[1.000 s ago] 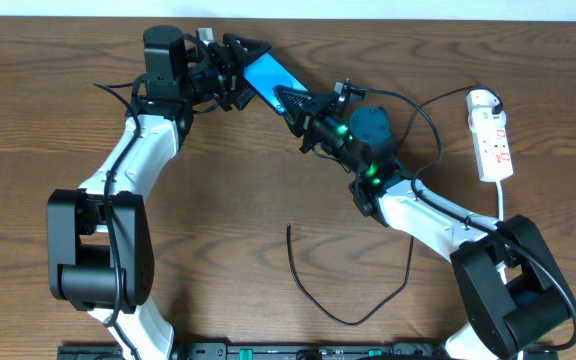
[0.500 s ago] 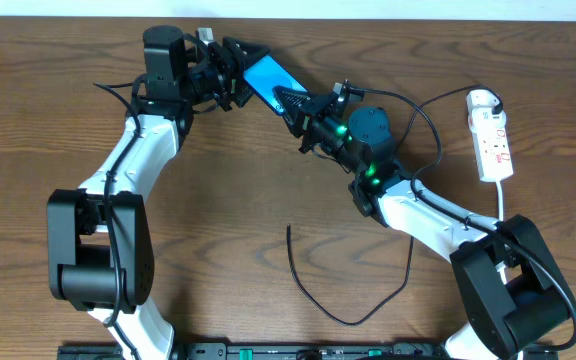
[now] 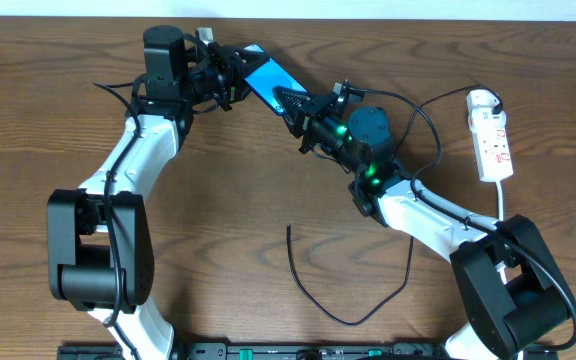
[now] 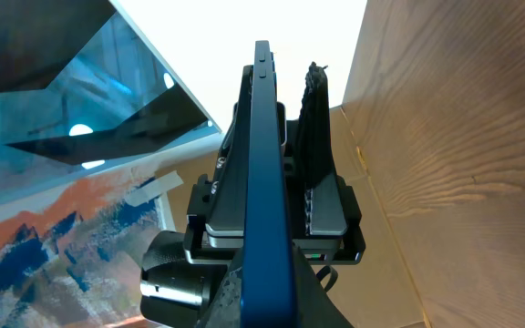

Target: Plug charger to phone and switch on socket

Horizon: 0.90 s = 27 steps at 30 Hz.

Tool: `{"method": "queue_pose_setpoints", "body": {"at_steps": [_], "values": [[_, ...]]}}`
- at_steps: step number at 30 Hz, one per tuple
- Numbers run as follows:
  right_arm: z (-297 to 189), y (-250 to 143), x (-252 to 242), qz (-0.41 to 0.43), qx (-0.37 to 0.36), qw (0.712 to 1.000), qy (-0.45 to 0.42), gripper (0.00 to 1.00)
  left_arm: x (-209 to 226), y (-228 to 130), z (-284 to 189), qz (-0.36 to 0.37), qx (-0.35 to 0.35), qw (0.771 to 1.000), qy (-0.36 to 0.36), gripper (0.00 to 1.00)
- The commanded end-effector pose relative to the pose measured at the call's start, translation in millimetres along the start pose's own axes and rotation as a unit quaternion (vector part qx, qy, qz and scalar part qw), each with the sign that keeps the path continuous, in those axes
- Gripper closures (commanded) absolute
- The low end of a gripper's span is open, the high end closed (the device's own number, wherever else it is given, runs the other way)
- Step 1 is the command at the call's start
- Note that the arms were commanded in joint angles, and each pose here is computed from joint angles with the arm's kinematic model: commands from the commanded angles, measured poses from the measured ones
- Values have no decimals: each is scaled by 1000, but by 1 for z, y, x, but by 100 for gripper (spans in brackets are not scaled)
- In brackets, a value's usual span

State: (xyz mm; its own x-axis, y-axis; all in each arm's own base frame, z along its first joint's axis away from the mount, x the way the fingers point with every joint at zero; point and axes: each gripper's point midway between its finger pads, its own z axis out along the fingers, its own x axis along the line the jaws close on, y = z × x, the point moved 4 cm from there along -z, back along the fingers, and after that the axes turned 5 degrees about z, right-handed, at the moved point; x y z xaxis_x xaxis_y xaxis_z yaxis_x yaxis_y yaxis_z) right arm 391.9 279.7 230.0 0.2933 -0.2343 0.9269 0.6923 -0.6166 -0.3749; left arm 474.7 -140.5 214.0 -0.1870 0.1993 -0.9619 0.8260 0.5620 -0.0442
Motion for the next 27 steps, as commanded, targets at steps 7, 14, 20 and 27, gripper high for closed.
{"method": "queue_pose_setpoints", "body": {"at_steps": [7, 14, 20, 27], "values": [[2, -6, 12, -2, 8, 1000, 18, 99, -11, -2, -5, 14, -6, 1000, -8, 92], [2, -6, 12, -2, 8, 1000, 17, 99, -11, -2, -5, 14, -6, 1000, -8, 93], [2, -6, 11, -2, 9, 1000, 15, 99, -11, -2, -5, 14, -6, 1000, -8, 92], [2, -6, 11, -1, 8, 1000, 14, 52, -11, -2, -5, 14, -6, 1000, -8, 93]]}}
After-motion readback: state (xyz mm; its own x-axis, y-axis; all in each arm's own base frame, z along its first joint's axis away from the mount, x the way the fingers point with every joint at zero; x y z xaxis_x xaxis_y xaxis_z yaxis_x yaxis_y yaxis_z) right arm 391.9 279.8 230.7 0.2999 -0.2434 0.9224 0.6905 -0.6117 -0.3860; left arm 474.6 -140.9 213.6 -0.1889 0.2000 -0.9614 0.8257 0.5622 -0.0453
